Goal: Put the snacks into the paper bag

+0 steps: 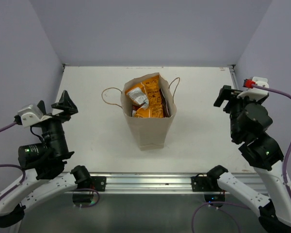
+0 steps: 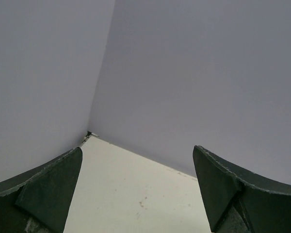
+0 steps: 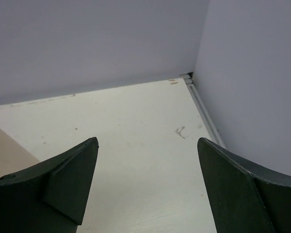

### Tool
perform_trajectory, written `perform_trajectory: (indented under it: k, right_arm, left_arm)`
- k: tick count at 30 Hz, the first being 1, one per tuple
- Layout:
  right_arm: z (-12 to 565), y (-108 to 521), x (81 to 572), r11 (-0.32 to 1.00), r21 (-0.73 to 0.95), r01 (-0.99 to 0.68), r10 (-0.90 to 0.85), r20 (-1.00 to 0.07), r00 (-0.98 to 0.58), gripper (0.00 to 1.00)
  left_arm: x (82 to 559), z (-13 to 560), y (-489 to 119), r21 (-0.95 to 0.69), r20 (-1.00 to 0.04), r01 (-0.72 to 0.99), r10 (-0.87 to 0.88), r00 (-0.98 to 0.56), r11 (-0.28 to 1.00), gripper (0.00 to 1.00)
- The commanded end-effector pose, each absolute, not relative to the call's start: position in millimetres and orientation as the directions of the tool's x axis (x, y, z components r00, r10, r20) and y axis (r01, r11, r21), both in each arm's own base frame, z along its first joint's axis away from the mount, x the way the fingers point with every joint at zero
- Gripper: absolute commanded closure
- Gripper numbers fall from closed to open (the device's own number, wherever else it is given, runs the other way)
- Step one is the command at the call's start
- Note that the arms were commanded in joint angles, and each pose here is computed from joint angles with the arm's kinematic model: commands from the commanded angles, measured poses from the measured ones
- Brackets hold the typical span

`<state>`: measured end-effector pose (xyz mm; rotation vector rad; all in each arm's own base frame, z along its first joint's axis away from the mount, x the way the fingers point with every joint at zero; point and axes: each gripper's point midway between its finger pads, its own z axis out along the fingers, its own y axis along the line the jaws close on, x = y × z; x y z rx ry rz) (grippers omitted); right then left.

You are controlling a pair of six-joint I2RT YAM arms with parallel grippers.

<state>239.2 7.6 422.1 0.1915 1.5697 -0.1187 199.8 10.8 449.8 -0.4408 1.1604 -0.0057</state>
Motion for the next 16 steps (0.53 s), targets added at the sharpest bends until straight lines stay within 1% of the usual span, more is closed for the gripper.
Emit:
perform_trajectory:
  k: [1,3,5,8,10,14,16]
  right_arm:
    - [407,-10,241,0.950,-0.020,0.312,-0.009,-0.999,-0.035,0.12]
    - [404,-5,244,0.956,-0.021,0.293,-0.011,-0.999,-0.038,0.11]
    - [405,-5,245,0.955,-0.021,0.296,-0.010,-0.999,-0.035,0.10]
    - [405,-7,245,0.951,-0.029,0.307,-0.018,-0.999,-0.040,0.07]
    - [405,-8,245,0.949,-0.030,0.313,-0.019,-0.999,-0.039,0.06]
    - [403,-7,245,0.951,-0.035,0.307,-0.023,-0.999,-0.045,0.10]
    - [401,-5,248,0.951,-0.049,0.307,-0.031,-0.997,-0.065,0.07]
  left_arm:
    - [196,428,12,-0.271,-0.911,-0.203,-0.183,0.370,0.941,0.00]
    - [203,422,-6,-0.199,-0.928,-0.154,-0.136,0.345,0.968,0.00]
    - [211,420,-17,-0.141,-0.946,-0.162,-0.085,0.314,0.977,0.00]
    - [212,432,-20,-0.163,-0.933,-0.142,-0.106,0.343,0.976,0.00]
    - [207,437,-10,-0.181,-0.926,-0.159,-0.114,0.360,0.970,0.00]
    - [201,438,-1,-0.193,-0.922,-0.161,-0.123,0.366,0.968,0.00]
    - [200,436,0,-0.194,-0.924,-0.165,-0.124,0.361,0.967,0.00]
